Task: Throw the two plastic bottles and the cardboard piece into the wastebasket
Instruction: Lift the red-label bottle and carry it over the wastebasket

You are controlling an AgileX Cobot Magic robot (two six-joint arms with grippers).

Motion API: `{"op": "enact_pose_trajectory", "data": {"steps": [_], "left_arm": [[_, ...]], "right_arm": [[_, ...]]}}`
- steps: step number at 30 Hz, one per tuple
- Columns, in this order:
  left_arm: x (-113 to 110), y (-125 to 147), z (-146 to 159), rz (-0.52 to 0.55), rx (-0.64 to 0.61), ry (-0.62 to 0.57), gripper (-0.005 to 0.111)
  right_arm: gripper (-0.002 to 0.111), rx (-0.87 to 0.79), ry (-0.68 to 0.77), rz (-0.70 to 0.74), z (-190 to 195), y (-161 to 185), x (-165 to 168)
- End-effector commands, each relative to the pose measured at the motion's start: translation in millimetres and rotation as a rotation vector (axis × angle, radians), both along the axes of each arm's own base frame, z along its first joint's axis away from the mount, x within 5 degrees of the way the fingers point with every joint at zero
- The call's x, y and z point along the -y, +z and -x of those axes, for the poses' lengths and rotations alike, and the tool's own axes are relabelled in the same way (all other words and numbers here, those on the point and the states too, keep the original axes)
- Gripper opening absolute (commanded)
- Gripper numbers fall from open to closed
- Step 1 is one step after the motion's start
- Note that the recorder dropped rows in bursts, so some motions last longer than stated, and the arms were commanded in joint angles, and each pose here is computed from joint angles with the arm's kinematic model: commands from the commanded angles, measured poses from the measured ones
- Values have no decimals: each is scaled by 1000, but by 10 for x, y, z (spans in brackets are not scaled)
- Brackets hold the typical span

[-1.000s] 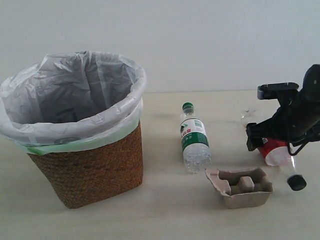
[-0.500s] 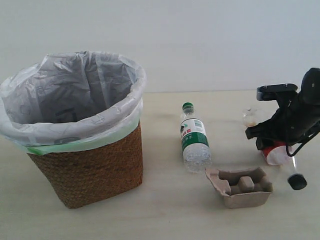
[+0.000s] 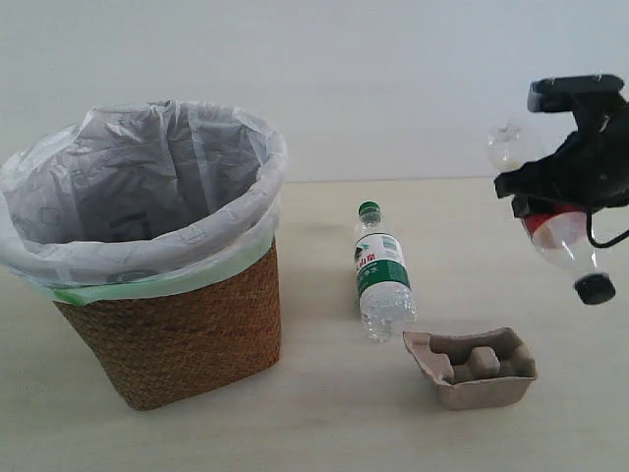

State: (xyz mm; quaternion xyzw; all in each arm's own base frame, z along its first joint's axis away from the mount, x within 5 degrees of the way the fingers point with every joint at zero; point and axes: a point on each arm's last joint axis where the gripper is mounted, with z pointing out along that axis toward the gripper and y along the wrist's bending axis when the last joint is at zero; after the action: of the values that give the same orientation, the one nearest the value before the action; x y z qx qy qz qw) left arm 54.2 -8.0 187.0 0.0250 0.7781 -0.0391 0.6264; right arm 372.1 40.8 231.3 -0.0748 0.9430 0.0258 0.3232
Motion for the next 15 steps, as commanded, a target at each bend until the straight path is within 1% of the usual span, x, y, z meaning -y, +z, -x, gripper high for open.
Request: {"op": "enact_pose_trajectory", "data": {"steps": [1, 2, 3, 5, 7, 10, 15], "left_arm": [[4, -6, 1, 0, 5, -8, 4], [4, -6, 1, 0, 5, -8, 4], [4, -6, 1, 0, 5, -8, 4], [4, -6, 1, 0, 5, -8, 4], [4, -6, 1, 0, 5, -8, 4], [4, -6, 1, 0, 5, -8, 4], [4, -6, 1, 0, 5, -8, 4]], "right_arm": [[0, 96, 38, 65, 120, 601, -153], [0, 99, 19, 111, 147, 800, -208], [0, 100, 14, 145, 153, 873, -223], [0, 88, -28, 265, 193, 1114, -271], [0, 100, -72, 324, 227, 1283, -313], [0, 113, -73, 305, 248, 1378, -389], [0, 152, 26, 170, 304, 1379, -785]]}}
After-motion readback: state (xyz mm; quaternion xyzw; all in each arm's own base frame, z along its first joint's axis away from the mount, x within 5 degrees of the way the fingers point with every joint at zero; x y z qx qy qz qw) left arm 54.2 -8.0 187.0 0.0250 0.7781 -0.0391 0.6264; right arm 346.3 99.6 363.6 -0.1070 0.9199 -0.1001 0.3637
